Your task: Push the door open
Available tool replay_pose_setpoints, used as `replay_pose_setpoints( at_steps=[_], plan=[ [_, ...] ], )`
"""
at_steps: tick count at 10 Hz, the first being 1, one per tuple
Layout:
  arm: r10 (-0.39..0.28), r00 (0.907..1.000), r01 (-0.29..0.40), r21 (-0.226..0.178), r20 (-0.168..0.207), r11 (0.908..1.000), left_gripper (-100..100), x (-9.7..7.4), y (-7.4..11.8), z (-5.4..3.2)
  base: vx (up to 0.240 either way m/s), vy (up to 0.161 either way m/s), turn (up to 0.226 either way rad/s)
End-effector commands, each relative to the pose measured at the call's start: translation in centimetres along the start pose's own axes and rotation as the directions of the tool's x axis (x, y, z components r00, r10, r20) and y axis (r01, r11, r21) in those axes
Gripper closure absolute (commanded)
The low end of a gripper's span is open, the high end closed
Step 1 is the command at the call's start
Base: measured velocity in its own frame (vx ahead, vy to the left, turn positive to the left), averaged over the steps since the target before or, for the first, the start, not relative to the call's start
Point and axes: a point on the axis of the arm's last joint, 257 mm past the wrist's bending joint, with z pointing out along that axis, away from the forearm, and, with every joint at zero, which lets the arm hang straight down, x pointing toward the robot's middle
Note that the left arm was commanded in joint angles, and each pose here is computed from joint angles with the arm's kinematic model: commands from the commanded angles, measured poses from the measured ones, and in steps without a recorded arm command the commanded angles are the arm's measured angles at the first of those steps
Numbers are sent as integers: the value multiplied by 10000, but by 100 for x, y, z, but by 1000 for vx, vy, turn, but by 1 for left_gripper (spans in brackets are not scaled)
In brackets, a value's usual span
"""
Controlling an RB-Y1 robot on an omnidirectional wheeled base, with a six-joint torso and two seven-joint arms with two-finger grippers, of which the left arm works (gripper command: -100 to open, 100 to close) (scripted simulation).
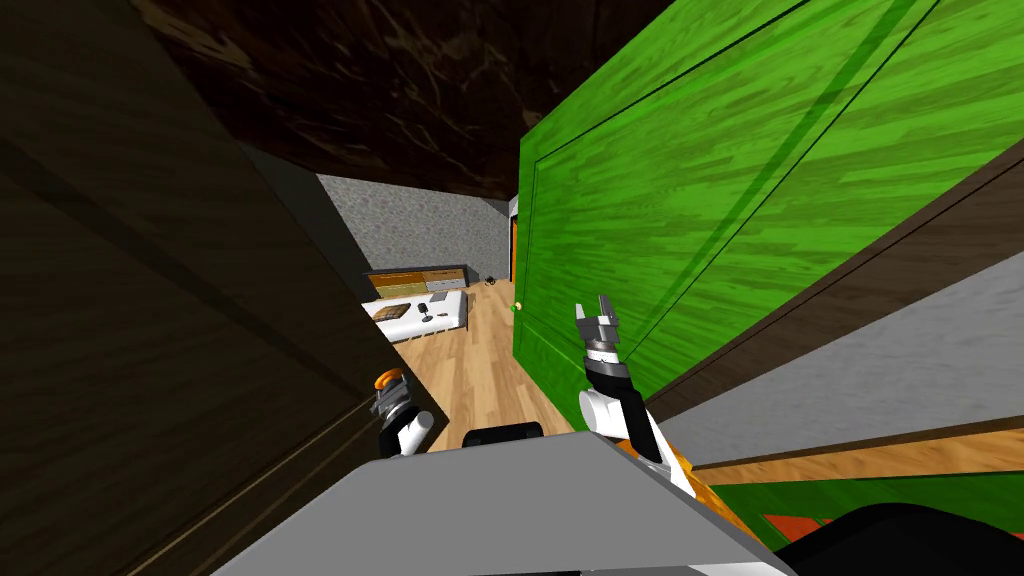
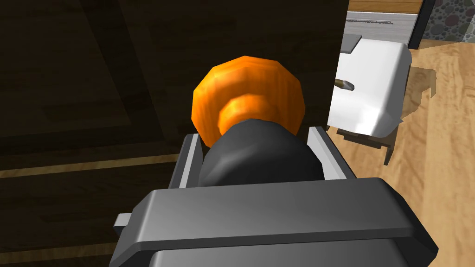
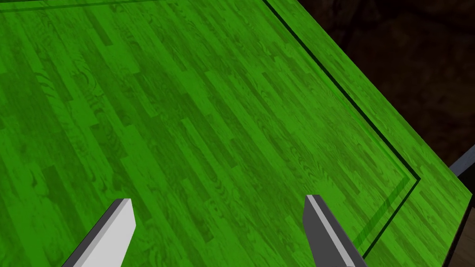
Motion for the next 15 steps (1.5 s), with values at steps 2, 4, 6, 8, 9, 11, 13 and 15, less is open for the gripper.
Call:
replay_pose_setpoints(
  at_steps=[2,4,6,8,9,11,13,15],
  plan=[
    [56,9999,-46,771,-138,9970,100,56,-374,98,90,70,-130],
    [83,9999,-63,1286,-149,9917,100,60,-608,136,96,60,-108],
    [85,9999,-60,1635,-151,9865,100,61,-764,152,60,56,-72],
    [91,9998,-60,1935,-152,9811,100,62,-900,163,64,53,-92],
    [96,9998,-59,2233,-153,9747,100,63,-1035,169,48,40,-88],
    [57,9996,17,2532,-286,9674,100,116,-1163,196,54,46,-83],
    [98,9998,-51,2838,-151,9589,100,62,-1309,168,27,30,-54],
    [96,9998,-44,3136,-149,9495,100,62,-1445,161,53,57,-97]
  ],
)
